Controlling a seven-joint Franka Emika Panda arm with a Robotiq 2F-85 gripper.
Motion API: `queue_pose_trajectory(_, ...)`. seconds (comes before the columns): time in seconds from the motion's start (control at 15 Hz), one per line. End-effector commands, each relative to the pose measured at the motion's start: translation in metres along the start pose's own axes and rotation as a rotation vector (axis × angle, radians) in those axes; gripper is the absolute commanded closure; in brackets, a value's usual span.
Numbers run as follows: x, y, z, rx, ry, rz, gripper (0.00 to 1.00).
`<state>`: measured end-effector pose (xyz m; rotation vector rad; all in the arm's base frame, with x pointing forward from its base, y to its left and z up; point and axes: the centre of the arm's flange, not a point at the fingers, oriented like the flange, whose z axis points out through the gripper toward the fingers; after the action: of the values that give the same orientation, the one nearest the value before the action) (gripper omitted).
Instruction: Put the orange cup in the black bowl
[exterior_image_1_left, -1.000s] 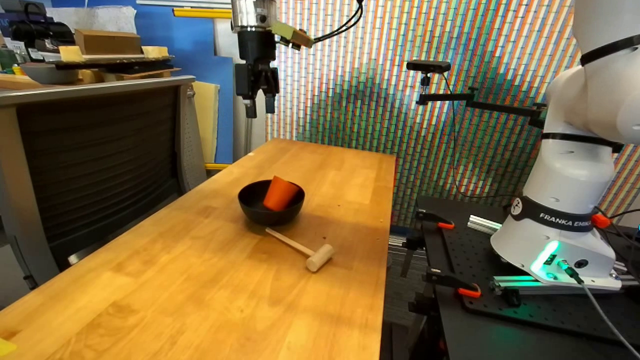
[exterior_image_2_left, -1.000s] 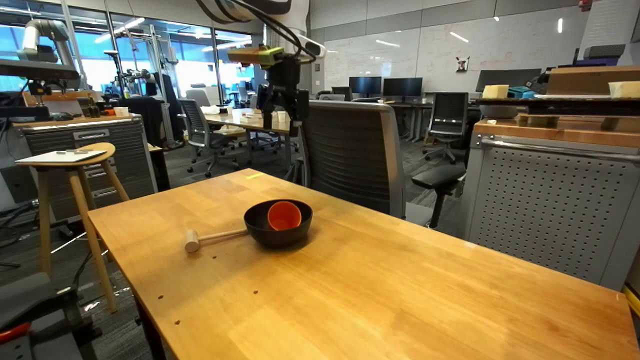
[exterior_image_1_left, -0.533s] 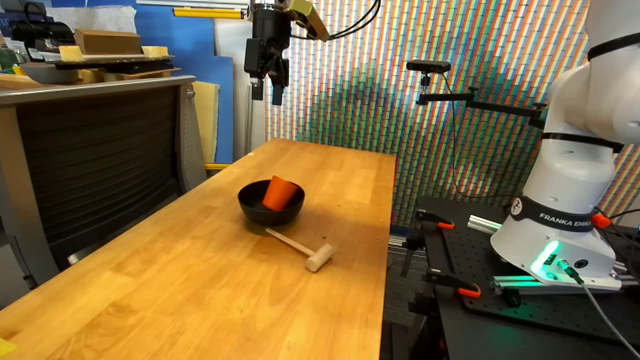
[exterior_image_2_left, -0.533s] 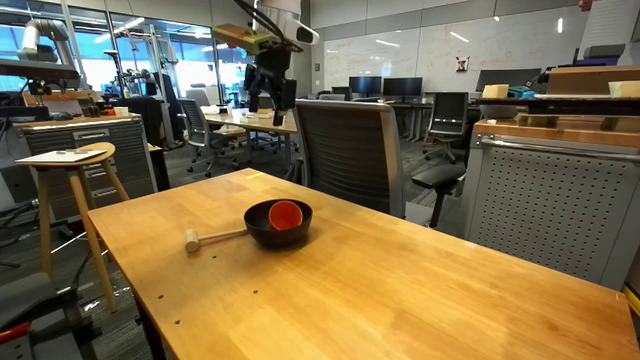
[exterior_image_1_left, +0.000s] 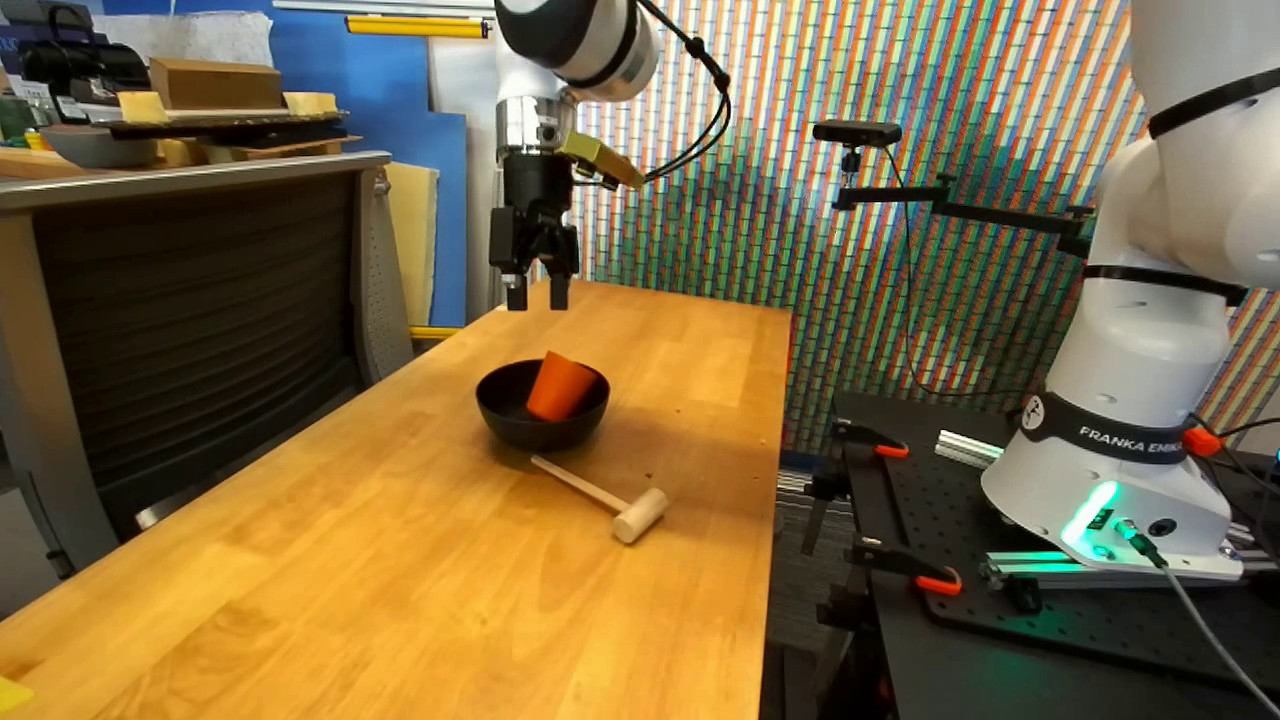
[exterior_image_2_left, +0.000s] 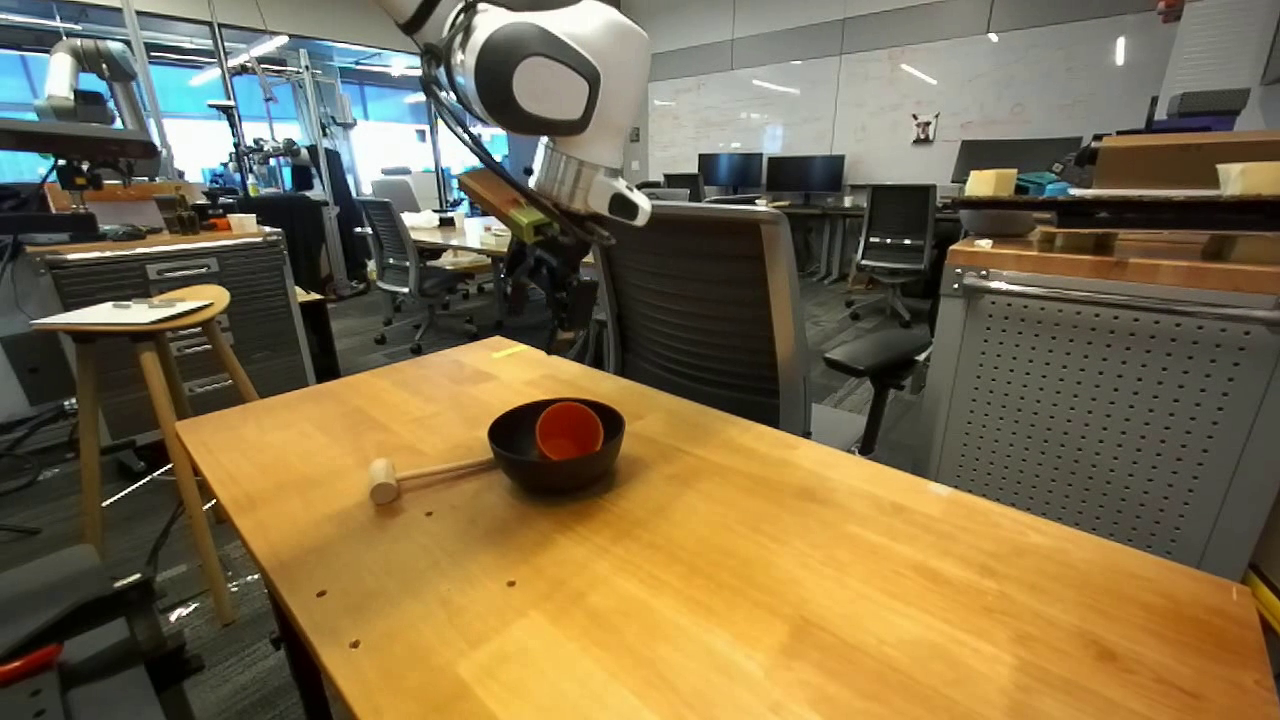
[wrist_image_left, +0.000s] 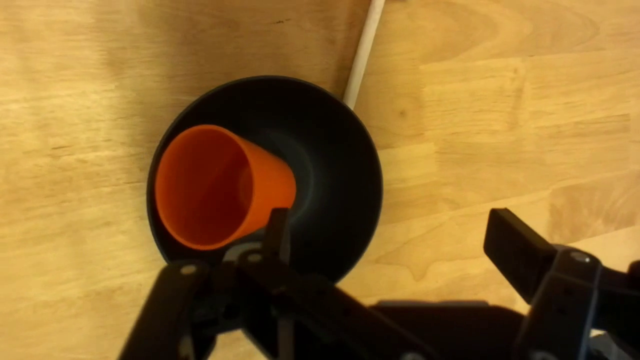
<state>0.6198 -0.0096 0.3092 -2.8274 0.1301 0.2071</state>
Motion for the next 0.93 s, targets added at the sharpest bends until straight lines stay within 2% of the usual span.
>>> queue_pose_trajectory(0.0, 0.020, 0.019, 0.029, -0.017, -0.027, 0.049, 0.00)
queue_pose_trajectory(0.47, 0.028, 0.033, 0.066, -0.010, -0.080, 0.074, 0.00)
queue_pose_trajectory(0.87, 0.032, 0.007, 0.075, -0.001, -0.090, 0.025, 0.00)
